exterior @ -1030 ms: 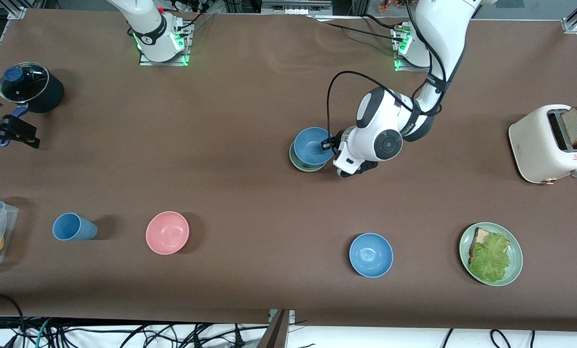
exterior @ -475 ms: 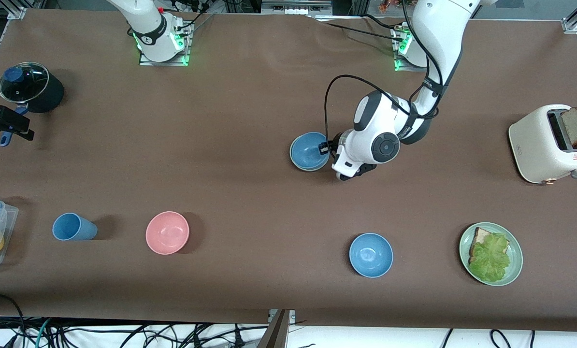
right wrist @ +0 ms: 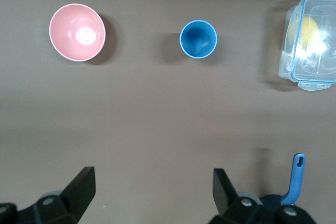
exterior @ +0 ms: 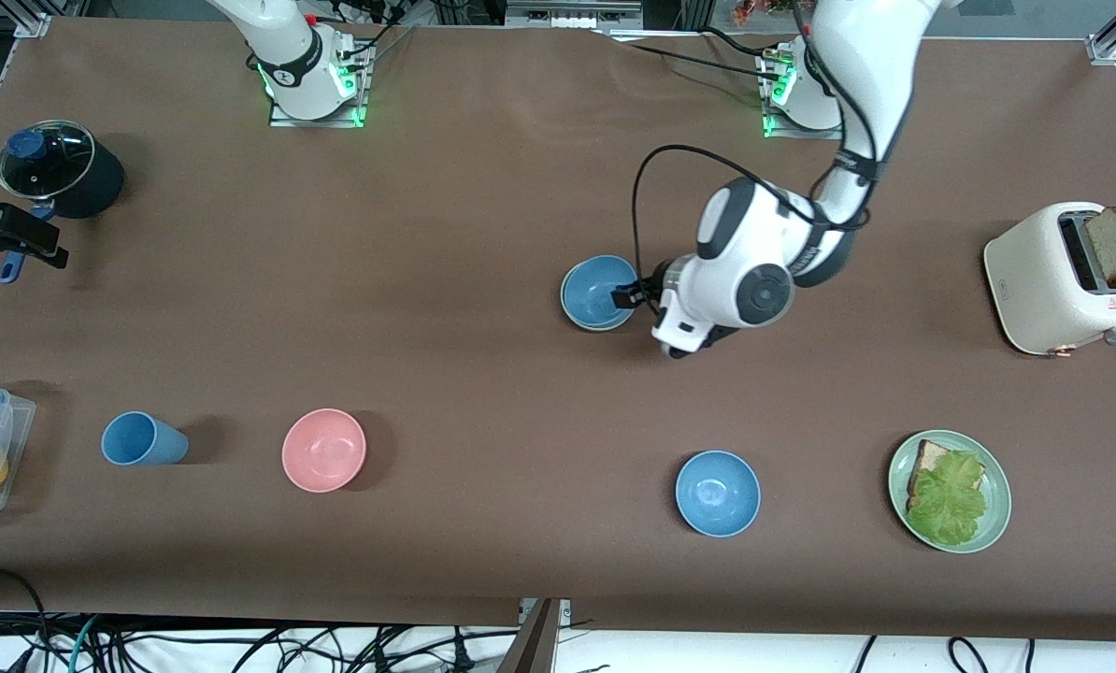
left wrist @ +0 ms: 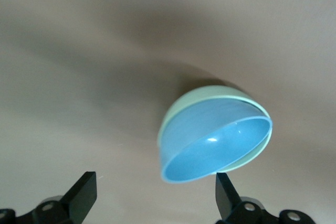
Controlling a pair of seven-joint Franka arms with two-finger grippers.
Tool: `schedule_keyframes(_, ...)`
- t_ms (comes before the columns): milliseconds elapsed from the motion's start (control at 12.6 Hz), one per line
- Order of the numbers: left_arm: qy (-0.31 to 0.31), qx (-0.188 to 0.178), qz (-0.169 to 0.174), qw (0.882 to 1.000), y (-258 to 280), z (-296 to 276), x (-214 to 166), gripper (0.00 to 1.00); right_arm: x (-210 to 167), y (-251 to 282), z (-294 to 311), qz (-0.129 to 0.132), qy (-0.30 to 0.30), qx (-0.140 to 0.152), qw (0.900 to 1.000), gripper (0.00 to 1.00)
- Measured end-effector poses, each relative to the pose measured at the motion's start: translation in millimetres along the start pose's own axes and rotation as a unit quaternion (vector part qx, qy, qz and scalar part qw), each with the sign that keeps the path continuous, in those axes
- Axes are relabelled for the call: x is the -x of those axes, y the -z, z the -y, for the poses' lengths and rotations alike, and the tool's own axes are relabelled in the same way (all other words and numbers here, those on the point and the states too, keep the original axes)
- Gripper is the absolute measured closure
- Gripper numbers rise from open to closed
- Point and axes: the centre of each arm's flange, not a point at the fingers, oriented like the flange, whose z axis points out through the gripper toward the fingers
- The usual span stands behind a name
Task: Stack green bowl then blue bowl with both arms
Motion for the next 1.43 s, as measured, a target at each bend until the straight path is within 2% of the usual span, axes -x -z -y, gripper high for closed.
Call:
schedule_keyframes(238, -0.021, -0.034, -0.075, 0.996, 110.5, 54.5, -16.1, 0.00, -0.2, -0.9, 1.7, 0.002, 0.001, 0.000, 1.000, 0.01)
schedule_keyframes(396, -0.046, -0.048, -0.113, 0.991, 170.7, 88.9, 0.1, 0.00, -0.3, -1.4, 1.9, 0.003, 0.001, 0.000, 1.000, 0.01)
schedule_keyframes(634, -0.068, -0.093, -0.164, 0.980, 232.7, 132.9, 30.7, 0.00, -0.4, -1.6, 2.2, 0.003, 0.001, 0.000, 1.000, 0.01)
schedule_keyframes(871, -0.072, -0.108, -0.187, 0.974, 262.4, 149.9, 60.4, 0.00, -0.5, -1.7, 2.7, 0.003, 0.001, 0.000, 1.000, 0.01)
schedule_keyframes(1426, -0.086, -0.098, -0.199, 0.971, 300.9, 189.6, 48.7, 0.00, -0.8, -1.7, 4.7, 0.003, 0.003, -0.001, 1.000, 0.01)
